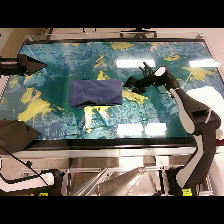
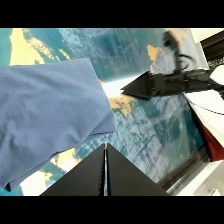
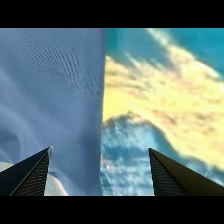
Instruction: Fold the shirts.
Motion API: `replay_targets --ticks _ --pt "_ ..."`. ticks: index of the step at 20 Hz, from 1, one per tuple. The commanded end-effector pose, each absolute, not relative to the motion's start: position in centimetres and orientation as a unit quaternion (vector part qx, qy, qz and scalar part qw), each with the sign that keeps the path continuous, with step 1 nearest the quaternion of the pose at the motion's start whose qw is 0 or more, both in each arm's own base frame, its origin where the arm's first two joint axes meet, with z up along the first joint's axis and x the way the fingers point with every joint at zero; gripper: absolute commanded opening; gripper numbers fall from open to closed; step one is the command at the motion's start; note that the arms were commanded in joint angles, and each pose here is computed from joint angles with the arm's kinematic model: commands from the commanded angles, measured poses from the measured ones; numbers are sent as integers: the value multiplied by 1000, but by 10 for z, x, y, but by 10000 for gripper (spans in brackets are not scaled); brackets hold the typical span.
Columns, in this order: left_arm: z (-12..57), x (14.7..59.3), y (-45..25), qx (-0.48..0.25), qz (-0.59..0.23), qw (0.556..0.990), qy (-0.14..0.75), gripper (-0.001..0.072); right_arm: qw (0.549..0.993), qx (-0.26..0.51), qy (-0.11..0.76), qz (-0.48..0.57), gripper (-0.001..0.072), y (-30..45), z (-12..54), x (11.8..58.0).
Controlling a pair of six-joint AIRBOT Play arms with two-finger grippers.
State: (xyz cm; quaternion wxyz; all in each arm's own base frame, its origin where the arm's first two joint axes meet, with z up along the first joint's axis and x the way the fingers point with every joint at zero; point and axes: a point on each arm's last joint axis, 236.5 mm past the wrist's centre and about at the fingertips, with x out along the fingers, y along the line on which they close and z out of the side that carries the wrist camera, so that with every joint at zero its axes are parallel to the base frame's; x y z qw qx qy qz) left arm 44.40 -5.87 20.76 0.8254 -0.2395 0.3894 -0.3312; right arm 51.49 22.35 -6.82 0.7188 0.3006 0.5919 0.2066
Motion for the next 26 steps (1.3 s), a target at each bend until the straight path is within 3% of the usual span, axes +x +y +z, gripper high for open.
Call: replay_targets --ticks 1,7,8,9,11,14,20,26 --pt "208 444 -58 -234 -334 827 387 3 694 333 600 216 703 254 -95 512" --pt "208 444 -58 -231 -334 828 385 3 693 363 564 267 688 313 -91 513" --pt "208 444 -58 -231 -334 828 386 3 690 370 558 274 456 318 -87 514" --pt "207 444 -58 -231 -335 828 387 3 686 379 550 287 140 323 -79 514" --pt "207 443 -58 -231 -335 828 387 3 690 385 525 315 21 329 -51 518" --pt "207 443 -58 -231 -335 827 387 3 736 348 474 336 20 316 18 525" --pt "205 434 -62 -236 -344 814 405 3 820 337 315 338 19 213 234 508" --pt "203 426 -65 -255 -343 798 426 3 893 308 268 189 20 61 308 456"
